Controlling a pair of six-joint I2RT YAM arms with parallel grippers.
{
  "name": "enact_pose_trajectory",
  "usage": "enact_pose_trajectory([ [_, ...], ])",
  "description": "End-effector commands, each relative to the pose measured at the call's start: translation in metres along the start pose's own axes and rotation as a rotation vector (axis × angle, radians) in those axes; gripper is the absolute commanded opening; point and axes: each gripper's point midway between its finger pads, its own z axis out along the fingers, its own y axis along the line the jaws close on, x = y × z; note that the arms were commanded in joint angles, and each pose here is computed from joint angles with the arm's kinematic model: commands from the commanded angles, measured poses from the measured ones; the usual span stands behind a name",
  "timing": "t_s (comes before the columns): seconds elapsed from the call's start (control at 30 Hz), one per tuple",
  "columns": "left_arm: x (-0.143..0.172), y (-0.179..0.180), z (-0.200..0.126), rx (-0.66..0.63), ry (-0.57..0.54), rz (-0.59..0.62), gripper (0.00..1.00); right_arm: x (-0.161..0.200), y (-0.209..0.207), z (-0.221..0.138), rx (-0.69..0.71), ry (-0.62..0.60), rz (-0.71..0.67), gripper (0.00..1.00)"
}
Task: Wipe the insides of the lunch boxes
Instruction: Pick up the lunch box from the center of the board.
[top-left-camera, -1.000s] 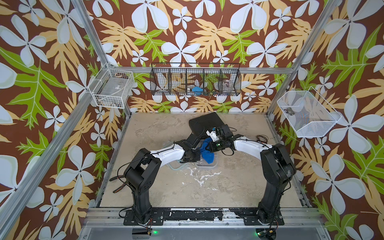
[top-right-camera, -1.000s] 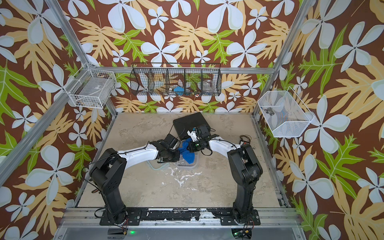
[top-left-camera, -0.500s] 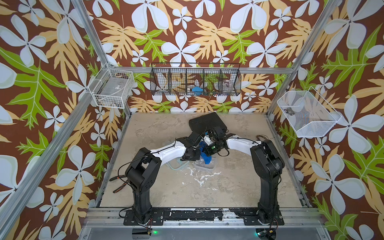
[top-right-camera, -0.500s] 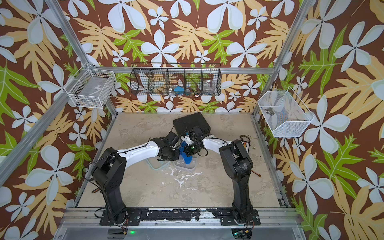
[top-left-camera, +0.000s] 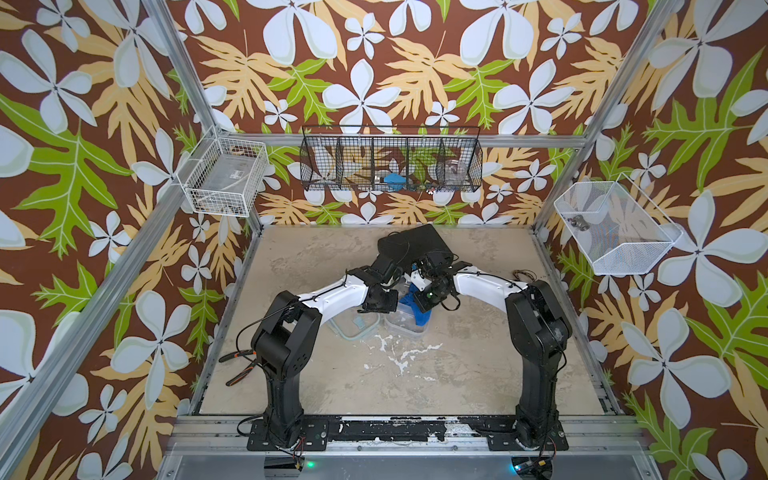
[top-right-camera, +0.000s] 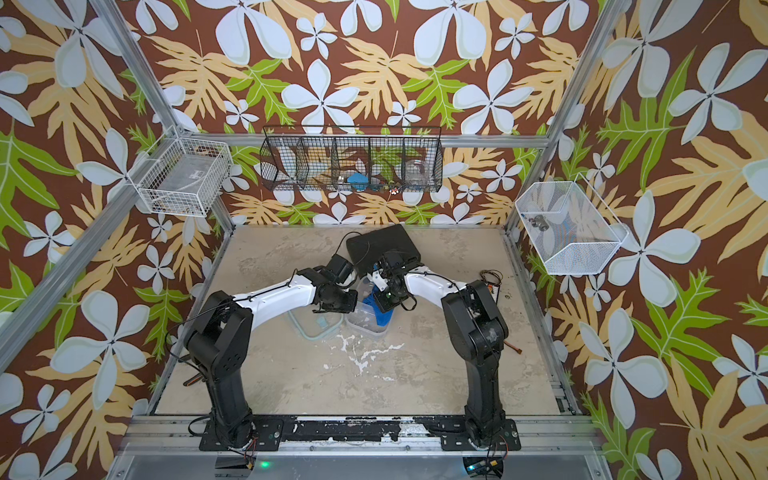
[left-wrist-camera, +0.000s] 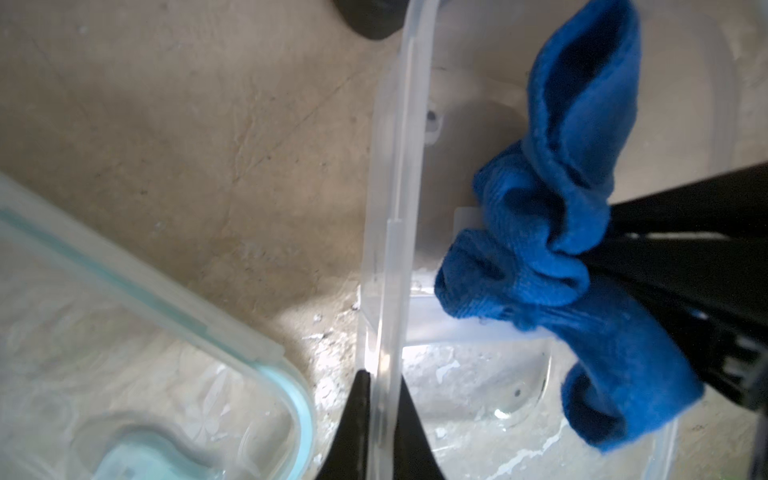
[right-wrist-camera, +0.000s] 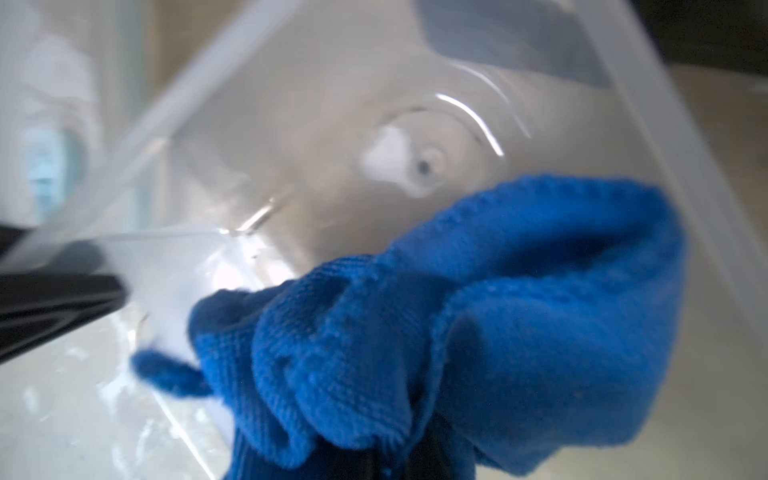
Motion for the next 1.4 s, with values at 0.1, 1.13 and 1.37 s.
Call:
enact_pose_trajectory([
  [0.1,-0.035,0.010,-0.012,-0.029,-0.179,-0.045,0.00,0.088,-0.084,-0.011,0.388,0.401,0.036,0.00],
  [1.13,0.013,-0.062,-0.009,0.265,-0.111,0.089,0.00,-0.095,-0.026,0.014,-0.113,-0.276,0.405,0.00],
  [1.37,0.009,-0.067,-0.007,0.271,-0.111,0.097,0.00,-0.101,0.011,0.023,-0.267,-0.275,0.390,0.00],
])
